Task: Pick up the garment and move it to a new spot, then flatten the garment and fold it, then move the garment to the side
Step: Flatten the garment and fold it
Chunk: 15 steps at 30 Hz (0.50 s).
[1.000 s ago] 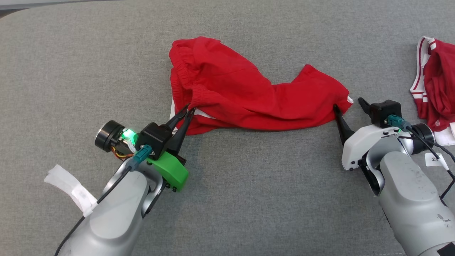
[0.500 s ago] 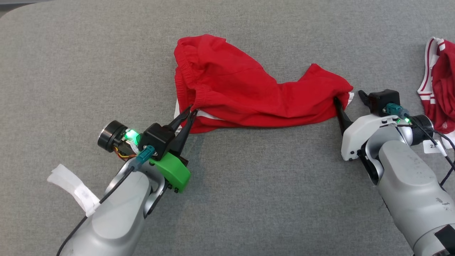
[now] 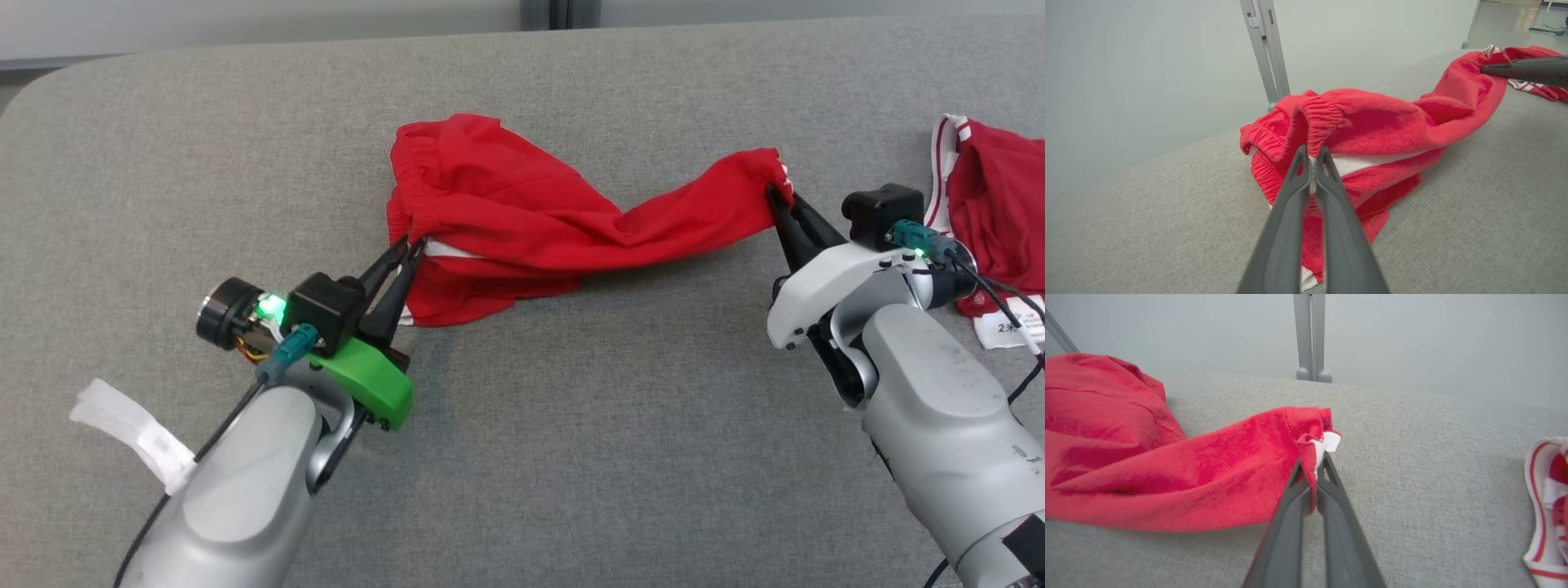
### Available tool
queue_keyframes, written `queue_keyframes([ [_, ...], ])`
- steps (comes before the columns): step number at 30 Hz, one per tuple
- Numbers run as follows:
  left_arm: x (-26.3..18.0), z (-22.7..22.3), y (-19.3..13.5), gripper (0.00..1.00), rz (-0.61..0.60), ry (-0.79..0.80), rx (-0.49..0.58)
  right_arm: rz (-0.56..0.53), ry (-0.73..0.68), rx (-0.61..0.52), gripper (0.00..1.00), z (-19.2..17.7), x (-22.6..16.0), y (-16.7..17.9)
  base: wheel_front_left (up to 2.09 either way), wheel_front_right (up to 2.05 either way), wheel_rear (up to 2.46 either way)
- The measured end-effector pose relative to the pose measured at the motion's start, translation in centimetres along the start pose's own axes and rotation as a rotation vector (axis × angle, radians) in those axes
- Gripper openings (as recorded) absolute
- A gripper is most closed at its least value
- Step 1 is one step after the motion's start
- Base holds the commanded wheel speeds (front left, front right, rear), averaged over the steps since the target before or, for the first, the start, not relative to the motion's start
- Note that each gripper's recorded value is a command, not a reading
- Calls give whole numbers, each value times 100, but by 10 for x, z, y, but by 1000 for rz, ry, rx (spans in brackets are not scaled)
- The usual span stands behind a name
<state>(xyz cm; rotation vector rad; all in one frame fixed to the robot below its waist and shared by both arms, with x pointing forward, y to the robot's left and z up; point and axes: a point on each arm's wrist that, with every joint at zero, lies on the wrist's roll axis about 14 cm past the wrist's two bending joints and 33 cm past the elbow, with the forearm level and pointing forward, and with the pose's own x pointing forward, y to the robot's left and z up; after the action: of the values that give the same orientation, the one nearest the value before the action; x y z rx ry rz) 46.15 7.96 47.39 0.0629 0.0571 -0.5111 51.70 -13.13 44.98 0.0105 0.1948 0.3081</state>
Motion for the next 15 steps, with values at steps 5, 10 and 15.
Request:
queue_keyframes([
  [5,12,53,14,0,5,-106,57,5,-204,41,0,74,-5,-4,0,0,0],
  [10,21,123,23,0,-5,-217,129,44,-417,23,0,169,-21,1,0,0,0],
  [15,20,192,25,0,-16,-323,203,43,-591,-7,0,248,-52,2,0,0,0],
])
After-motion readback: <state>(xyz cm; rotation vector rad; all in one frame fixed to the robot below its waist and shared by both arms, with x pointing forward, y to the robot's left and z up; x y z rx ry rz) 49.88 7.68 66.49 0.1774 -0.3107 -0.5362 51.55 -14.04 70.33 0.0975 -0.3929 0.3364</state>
